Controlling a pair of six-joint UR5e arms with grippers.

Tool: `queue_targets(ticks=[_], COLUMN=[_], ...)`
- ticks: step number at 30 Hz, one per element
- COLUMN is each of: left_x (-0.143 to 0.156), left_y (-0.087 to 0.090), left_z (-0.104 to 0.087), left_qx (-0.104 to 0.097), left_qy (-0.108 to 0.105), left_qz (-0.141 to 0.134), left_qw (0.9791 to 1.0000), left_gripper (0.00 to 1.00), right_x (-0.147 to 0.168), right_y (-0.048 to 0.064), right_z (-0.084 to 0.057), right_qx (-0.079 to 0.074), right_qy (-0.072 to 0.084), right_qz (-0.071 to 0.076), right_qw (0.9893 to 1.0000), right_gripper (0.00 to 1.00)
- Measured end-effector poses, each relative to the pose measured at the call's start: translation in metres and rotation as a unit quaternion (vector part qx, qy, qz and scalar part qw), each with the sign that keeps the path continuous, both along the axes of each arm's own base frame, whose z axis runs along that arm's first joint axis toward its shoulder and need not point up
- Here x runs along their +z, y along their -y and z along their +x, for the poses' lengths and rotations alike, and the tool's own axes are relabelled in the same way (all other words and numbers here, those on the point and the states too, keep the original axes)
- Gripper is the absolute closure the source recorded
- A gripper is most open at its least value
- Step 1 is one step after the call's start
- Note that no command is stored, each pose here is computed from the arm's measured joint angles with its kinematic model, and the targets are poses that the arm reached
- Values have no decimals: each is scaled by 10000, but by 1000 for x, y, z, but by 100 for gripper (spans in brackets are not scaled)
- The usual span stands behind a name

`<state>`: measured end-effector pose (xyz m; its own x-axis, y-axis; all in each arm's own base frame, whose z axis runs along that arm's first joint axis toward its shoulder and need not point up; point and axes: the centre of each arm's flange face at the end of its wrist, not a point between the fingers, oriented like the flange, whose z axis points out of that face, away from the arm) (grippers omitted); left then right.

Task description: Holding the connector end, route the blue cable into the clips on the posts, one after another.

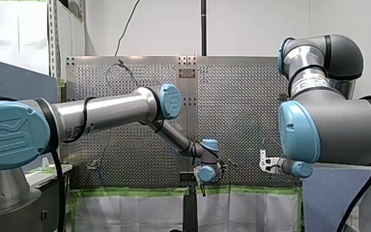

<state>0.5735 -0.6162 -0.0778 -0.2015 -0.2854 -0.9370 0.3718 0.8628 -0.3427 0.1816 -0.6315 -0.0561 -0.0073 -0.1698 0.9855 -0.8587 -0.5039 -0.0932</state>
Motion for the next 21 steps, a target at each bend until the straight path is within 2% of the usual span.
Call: queue_targets(ticks=[6, 15, 21], left_x=[7, 17, 23], left_y=[3, 5, 4], left_z=[4, 8, 10], left_qx=[-2, 34, 54], left_qy=[66, 135, 175], left_qz=[-57, -78, -78], left_qw=[10000, 9999, 9998], left_gripper=[100, 100, 100], right_x=[0, -13, -8], right_y=[7, 18, 32], right_z=[-1, 0, 2], right_qx=[-6, 8, 19], right_qy=[11, -24, -58], right_qz=[-24, 62, -19], right_qw=[10000, 10000, 10000], right_gripper=[100, 100, 100])
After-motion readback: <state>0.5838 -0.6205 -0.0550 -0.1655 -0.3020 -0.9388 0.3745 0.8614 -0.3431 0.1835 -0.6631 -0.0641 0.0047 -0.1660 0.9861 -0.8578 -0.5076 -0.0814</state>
